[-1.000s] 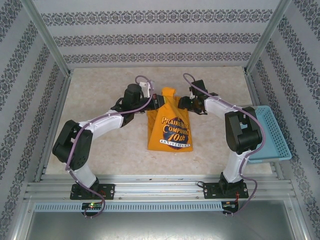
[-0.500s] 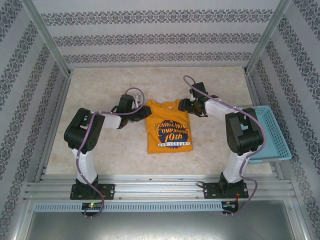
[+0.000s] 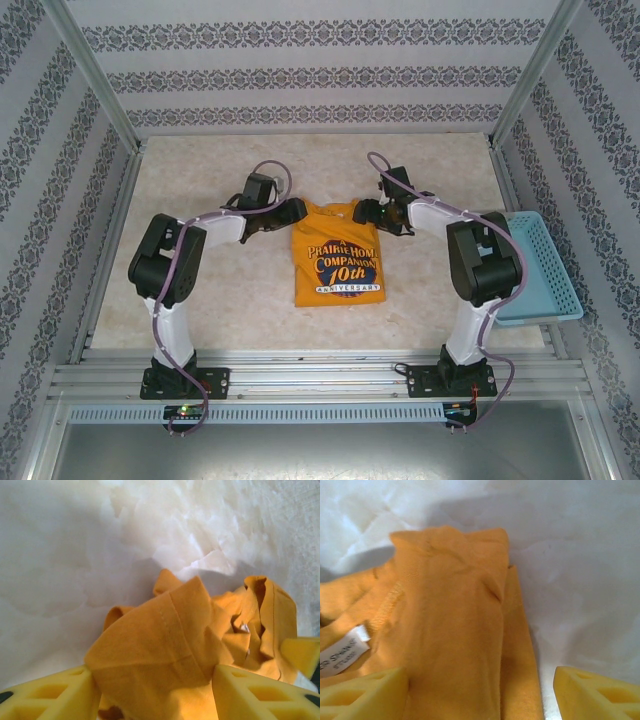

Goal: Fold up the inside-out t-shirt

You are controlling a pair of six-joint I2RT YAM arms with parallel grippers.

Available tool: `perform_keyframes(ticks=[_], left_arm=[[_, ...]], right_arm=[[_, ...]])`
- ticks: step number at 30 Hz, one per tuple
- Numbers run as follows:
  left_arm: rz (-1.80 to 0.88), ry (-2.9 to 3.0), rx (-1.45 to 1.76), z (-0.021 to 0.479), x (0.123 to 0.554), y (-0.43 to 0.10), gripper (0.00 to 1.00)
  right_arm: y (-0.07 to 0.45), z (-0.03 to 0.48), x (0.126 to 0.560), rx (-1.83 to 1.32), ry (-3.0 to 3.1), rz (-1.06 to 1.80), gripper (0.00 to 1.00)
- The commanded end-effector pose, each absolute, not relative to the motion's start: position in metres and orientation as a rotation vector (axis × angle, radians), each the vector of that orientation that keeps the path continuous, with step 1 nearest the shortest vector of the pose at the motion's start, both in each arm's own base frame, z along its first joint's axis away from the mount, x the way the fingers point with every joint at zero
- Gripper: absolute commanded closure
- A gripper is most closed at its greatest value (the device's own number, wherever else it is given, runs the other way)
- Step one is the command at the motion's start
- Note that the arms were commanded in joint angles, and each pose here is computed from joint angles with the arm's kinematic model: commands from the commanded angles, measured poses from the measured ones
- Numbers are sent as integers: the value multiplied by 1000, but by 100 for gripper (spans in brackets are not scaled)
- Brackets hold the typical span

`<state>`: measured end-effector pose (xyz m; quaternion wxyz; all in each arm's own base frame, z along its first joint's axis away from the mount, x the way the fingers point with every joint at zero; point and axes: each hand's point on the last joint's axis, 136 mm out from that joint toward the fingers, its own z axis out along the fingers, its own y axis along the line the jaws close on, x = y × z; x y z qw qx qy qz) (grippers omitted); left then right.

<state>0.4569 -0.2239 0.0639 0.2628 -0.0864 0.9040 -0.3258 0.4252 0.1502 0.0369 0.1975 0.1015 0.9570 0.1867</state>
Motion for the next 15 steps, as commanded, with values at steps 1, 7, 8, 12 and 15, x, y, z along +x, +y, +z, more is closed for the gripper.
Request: perform_keyframes(ticks=[1,7,8,12,15], left_arm=[[-808,2555,-223,32,451,-229,40],[-766,2611,-162,20,459,-248,39],[-762,2618,-156,18,460,-251,40],[-773,2614,-143,16,462,-257,52],[-815,2593,-123,21,464,-264,62]], right_arm=[[154,29,430,343,2706,519,23],[166,16,432,355,2749,522,26],[168,15,432,352,2753,529,28],[180,12,434,328,2759,582,44],[189,14,438,291,2748,628,59]])
